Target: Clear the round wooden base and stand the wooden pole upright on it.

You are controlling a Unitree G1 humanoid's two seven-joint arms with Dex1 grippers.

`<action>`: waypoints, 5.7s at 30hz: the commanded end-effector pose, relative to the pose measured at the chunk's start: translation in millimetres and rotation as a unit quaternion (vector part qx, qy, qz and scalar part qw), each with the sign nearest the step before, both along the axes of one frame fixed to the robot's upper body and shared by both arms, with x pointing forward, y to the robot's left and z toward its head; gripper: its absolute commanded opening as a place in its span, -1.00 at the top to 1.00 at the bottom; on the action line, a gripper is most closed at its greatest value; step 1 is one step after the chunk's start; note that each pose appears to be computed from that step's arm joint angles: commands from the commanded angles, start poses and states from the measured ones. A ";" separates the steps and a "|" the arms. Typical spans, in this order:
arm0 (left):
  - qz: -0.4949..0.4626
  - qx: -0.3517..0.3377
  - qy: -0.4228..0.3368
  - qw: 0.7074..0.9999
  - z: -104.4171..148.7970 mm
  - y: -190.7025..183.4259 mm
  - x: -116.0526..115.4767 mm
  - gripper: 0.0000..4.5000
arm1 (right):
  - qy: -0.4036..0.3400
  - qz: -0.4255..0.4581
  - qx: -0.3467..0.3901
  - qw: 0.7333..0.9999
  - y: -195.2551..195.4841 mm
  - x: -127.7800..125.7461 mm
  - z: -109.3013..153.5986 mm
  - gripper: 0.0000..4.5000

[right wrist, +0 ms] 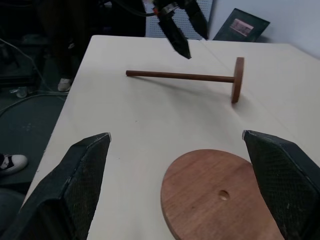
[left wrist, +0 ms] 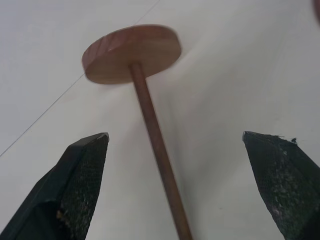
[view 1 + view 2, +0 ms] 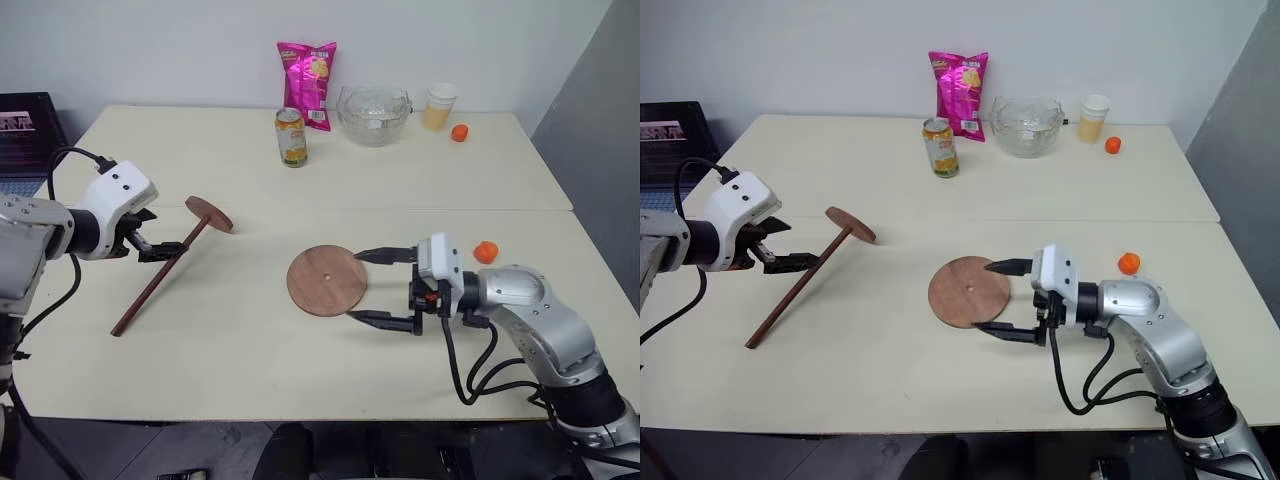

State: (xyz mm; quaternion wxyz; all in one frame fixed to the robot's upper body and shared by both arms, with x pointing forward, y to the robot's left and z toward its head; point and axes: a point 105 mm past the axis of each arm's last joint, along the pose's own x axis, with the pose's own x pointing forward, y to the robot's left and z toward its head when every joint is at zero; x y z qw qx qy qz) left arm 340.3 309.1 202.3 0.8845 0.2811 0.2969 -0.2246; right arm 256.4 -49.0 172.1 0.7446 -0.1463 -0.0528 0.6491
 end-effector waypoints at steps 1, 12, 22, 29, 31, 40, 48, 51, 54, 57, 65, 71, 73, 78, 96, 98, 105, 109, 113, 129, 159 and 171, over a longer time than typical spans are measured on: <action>0.019 -0.003 0.024 1.000 -3.8 7.1 12.0 -1.00 | -0.032 0.022 0.006 0.999 12.6 -6.8 5.0 -0.97; 0.058 -0.015 0.079 0.995 -26.2 15.2 26.2 -1.00 | -0.034 0.026 0.009 0.999 16.5 -5.9 0.9 -0.97; 0.077 -0.030 0.116 0.990 -33.2 19.4 26.7 -1.00 | -0.045 0.049 0.007 0.998 21.4 -6.3 10.6 -0.97; 0.077 -0.029 0.136 0.987 -40.4 17.1 29.7 -1.00 | -0.045 0.050 0.007 0.998 22.7 -7.3 12.0 -0.97; 0.079 -0.024 0.142 0.986 -44.7 17.5 30.5 -1.00 | -0.045 0.049 0.006 0.998 22.4 -7.4 12.3 -0.97; 0.086 -0.005 0.146 0.986 -58.1 20.7 35.1 -0.78 | -0.047 0.043 0.004 0.998 21.7 -9.2 14.6 -1.00; 0.083 -0.023 0.155 0.984 -58.8 17.5 35.0 0.01 | -0.056 0.031 -0.007 0.998 17.9 -6.9 15.3 -1.00; 0.080 -0.027 0.161 0.983 -59.2 16.3 33.3 0.29 | -0.059 0.029 -0.006 0.998 17.3 -6.3 16.0 -1.00; 0.081 -0.026 0.164 0.983 -60.4 18.7 30.9 0.55 | -0.060 0.029 -0.006 0.998 17.2 -5.4 15.6 -1.00; 0.083 -0.025 0.166 0.982 -61.0 21.9 28.2 0.79 | -0.059 0.031 -0.006 0.998 17.7 -4.9 14.8 -1.00; 0.063 -0.025 0.127 0.990 -43.7 21.5 32.2 0.88 | -0.060 0.030 -0.008 0.998 16.2 -3.1 15.2 -1.00; -0.008 -0.117 -0.033 0.993 14.9 -16.1 47.8 0.88 | -0.063 0.012 -0.017 0.998 3.0 -1.9 19.4 -1.00; -0.035 -0.149 -0.096 0.984 33.2 -36.3 47.7 0.88 | -0.061 0.002 -0.018 0.998 -2.8 -2.0 21.0 -1.00; -0.095 -0.238 -0.253 0.933 66.0 -92.0 26.5 0.88 | -0.050 -0.029 -0.017 0.998 -19.2 -1.8 26.5 -1.00; -0.203 -0.333 -0.286 0.876 33.7 -192.4 -25.7 0.88 | -0.014 -0.186 -0.044 0.981 -48.3 7.8 25.3 -1.00; -0.209 -0.347 -0.270 0.873 24.1 -198.8 -24.8 0.88 | -0.009 -0.189 -0.052 0.981 -44.2 6.0 19.9 -1.00; -0.235 -0.370 -0.263 0.859 12.2 -219.6 -17.5 0.88 | -0.013 -0.230 -0.073 0.970 -45.7 15.6 8.5 -1.00; -0.238 -0.378 -0.267 0.854 10.4 -225.9 -14.2 0.88 | 0.000 -0.224 -0.081 0.971 -43.8 9.9 0.8 -1.00; -0.225 -0.391 -0.272 0.850 7.6 -227.7 -10.3 0.88 | 0.012 -0.209 -0.080 0.975 -39.7 3.8 -3.3 -1.00; -0.193 -0.406 -0.271 0.851 -7.9 -228.2 -6.2 0.88 | 0.016 -0.185 -0.103 0.977 -40.7 -1.7 -9.2 -1.00; -0.192 -0.385 -0.267 0.863 -35.0 -226.8 1.9 0.88 | 0.017 -0.183 -0.106 0.977 -40.4 -4.9 -7.0 -1.00; -0.167 -0.367 -0.240 0.883 -57.3 -212.4 -1.9 0.88 | 0.019 -0.183 -0.102 0.978 -38.2 -5.6 -6.4 -1.00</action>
